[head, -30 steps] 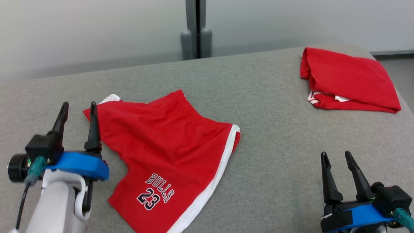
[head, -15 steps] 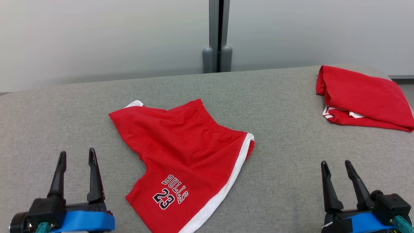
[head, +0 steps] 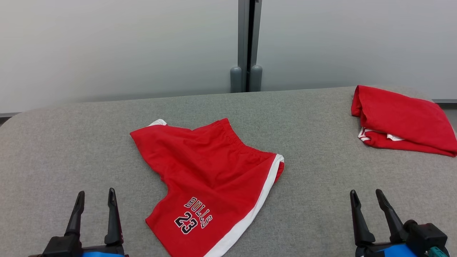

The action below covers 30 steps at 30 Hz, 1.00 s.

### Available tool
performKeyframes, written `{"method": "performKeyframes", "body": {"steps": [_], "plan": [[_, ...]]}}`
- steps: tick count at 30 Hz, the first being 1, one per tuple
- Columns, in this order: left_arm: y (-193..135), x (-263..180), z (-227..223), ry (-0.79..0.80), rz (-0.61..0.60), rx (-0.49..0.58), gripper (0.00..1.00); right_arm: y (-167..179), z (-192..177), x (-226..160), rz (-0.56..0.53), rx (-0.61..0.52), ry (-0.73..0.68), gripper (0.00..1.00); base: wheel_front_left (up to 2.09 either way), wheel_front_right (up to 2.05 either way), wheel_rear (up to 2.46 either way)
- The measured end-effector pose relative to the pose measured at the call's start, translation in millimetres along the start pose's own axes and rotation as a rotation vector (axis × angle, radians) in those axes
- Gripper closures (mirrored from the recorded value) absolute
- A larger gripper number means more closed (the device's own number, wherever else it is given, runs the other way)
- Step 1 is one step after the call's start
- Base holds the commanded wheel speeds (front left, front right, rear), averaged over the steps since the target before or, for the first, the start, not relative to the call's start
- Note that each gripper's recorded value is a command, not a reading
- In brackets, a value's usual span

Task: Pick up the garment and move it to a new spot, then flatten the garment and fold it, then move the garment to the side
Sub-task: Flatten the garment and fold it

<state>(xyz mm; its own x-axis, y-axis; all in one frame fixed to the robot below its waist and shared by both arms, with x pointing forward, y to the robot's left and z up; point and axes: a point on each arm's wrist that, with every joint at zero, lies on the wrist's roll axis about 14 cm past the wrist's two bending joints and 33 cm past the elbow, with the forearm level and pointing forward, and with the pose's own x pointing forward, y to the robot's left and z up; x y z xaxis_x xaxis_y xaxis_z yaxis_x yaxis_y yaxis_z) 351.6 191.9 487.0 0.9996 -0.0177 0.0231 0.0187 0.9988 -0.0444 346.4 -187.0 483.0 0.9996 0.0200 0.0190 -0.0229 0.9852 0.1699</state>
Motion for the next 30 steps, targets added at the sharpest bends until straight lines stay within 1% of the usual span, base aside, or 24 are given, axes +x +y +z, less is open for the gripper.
{"method": "performKeyframes", "body": {"steps": [10, 14, 17, 24, 30], "plan": [[-3.0, 2.6, -3.1, 0.009, -0.012, -0.005, 0.0, -0.7, -5.0, 0.2, -0.002, -0.001, 0.016, 0.0, 0.0, 0.0, 0.0], [-1.8, 4.0, -3.7, 0.01, -0.008, -0.008, 0.0, 10.0, -6.5, 9.3, 0.036, -0.025, 0.022, 0.0, 0.0, 0.0, 0.0], [-1.7, 7.6, -1.8, 0.004, -0.008, -0.01, 0.0, 24.6, 2.4, 30.6, 0.085, -0.044, -0.006, 0.0, 0.0, 0.0, 0.0], [2.4, 13.9, -0.3, -0.002, 0.007, -0.019, 0.0, 70.2, 14.3, 91.6, 0.245, -0.121, -0.03, 0.0, 0.0, 0.0, 0.0], [5.1, 19.9, -0.5, -0.003, 0.019, -0.035, 0.0, 94.4, 3.8, 137.8, 0.322, -0.179, 0.022, 0.0, 0.0, 0.0, 0.0]]}}
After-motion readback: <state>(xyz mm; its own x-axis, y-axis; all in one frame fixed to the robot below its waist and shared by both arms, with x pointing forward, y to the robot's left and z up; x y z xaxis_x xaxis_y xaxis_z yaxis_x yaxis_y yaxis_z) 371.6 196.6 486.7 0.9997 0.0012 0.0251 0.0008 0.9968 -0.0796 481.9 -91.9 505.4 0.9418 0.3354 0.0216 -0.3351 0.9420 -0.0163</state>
